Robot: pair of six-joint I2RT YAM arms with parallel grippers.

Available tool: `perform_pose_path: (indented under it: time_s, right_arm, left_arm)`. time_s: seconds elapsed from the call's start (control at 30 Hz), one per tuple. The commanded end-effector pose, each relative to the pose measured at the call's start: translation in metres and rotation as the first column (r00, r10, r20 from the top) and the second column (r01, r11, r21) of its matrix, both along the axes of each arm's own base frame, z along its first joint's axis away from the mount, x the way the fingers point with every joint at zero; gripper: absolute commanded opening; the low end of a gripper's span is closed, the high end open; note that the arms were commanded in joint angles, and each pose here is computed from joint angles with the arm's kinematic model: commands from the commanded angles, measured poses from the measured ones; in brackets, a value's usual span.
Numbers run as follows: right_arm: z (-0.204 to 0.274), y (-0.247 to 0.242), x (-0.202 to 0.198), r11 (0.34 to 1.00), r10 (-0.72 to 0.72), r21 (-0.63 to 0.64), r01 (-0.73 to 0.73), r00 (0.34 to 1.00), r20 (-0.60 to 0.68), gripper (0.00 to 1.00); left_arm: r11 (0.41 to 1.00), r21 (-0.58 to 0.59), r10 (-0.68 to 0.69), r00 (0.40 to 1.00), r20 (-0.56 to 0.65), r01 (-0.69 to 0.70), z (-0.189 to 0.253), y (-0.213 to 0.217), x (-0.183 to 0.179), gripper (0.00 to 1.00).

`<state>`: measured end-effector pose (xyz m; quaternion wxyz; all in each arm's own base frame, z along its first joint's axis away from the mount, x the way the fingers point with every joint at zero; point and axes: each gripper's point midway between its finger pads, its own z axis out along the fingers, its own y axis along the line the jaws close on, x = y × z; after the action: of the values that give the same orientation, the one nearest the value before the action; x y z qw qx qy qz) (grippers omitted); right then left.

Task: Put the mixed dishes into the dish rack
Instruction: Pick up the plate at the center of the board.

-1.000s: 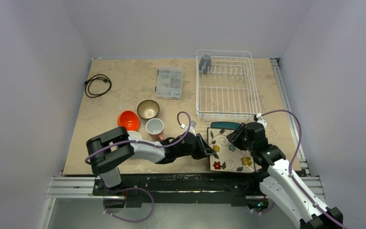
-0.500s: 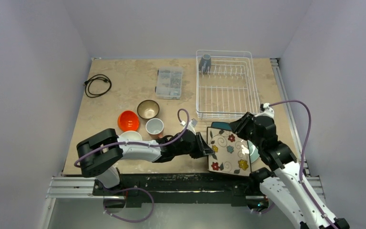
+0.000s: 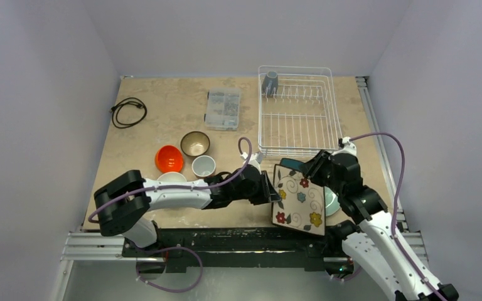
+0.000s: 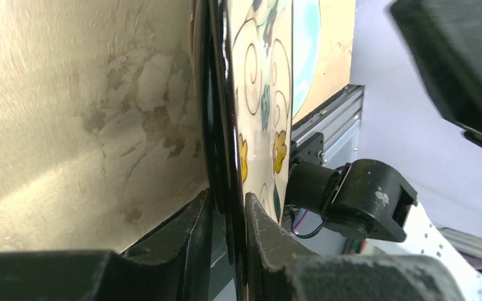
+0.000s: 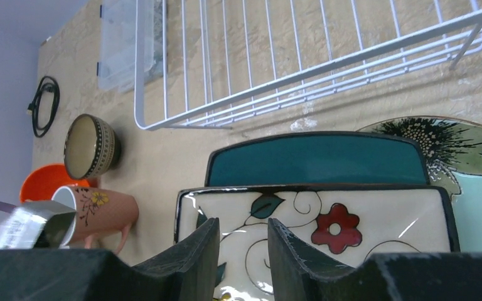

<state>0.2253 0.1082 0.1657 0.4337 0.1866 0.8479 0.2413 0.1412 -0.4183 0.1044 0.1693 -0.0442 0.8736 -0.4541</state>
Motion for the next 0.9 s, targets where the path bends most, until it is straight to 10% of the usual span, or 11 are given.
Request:
perform_pose_path:
  time_s: [0.0,0.87]
  right_arm:
    - [-0.002,0.015,0.0,0.996,0.084,0.026,-0.084,0.996,0.017,0.36]
    - [-0.055,0.023,-0.005,0.994,0.096,0.054,-0.091,0.99,-0.101,0.42]
  left_arm:
    - [0.963,-0.239,-0.041,0.945,0.324,0.123,0.161,-0.022,0.013,0.0]
    - [0.965,-0.24,-0.08,0.988,0.129,0.109,0.09,-0.046,0.012,0.0]
